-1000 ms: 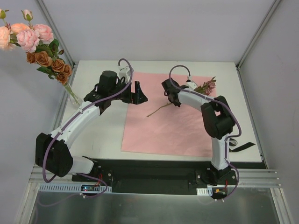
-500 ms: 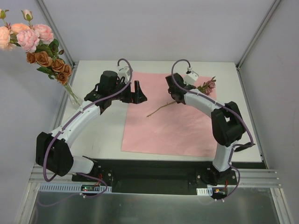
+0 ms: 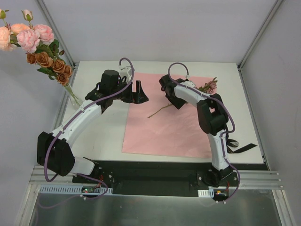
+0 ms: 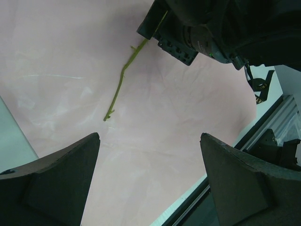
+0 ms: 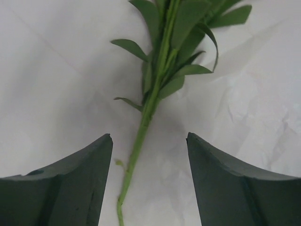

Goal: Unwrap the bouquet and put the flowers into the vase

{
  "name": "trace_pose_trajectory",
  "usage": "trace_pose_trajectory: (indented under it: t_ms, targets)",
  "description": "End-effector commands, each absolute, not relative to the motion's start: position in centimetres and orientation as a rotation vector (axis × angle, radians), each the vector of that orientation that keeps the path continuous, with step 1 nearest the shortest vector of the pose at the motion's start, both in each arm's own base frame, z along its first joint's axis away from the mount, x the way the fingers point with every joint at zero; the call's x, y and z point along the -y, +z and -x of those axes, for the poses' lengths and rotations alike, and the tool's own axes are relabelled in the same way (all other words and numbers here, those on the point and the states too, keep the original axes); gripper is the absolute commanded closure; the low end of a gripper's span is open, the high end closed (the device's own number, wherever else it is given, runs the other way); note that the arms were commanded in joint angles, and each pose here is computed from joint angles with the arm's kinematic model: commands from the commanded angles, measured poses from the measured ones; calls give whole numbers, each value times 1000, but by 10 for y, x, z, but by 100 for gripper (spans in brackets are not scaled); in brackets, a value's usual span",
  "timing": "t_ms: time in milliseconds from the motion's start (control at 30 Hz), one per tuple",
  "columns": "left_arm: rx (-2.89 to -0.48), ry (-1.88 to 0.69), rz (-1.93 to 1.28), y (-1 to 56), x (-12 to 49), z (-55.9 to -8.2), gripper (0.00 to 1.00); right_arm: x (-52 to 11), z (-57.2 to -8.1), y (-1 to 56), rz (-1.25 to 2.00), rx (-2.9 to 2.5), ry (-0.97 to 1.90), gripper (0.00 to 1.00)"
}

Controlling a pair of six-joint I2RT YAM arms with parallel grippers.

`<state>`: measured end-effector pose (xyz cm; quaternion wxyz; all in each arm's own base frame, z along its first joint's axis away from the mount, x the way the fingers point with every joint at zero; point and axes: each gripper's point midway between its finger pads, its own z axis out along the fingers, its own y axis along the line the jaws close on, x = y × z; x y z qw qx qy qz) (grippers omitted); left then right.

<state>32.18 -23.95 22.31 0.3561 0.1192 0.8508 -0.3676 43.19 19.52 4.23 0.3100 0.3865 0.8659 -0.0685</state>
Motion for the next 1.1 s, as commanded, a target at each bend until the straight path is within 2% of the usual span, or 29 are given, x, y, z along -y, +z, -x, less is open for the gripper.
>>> trace_pose_trajectory:
  t_ms: [0,267,667,700,767,967,1067]
  targets:
    - [-2186,-935,-378,219,240,-317,13,-188,-418,40,-1173,-2295,-237,35]
    - [-2187,-962,-402,218,240,-307,13,-192,-417,17,-1230,-2328,-221,46]
    - [-2198,-992,-385,217,241,-302,13,-182,-411,16,-1287,-2279,-219,76]
    - [-2203,-985,-383,215,240,-302,13,-183,-412,20,-1285,-2266,-200,83]
    - [-2207,-972,-379,213,239,-304,13,-183,-414,19,-1270,-2258,-175,90]
    - [-2225,-931,-361,205,236,-309,13,-183,-417,29,-1241,-2233,-121,99]
    - [-2230,-923,-350,204,235,-311,13,-181,-422,40,-1186,-2209,-83,99]
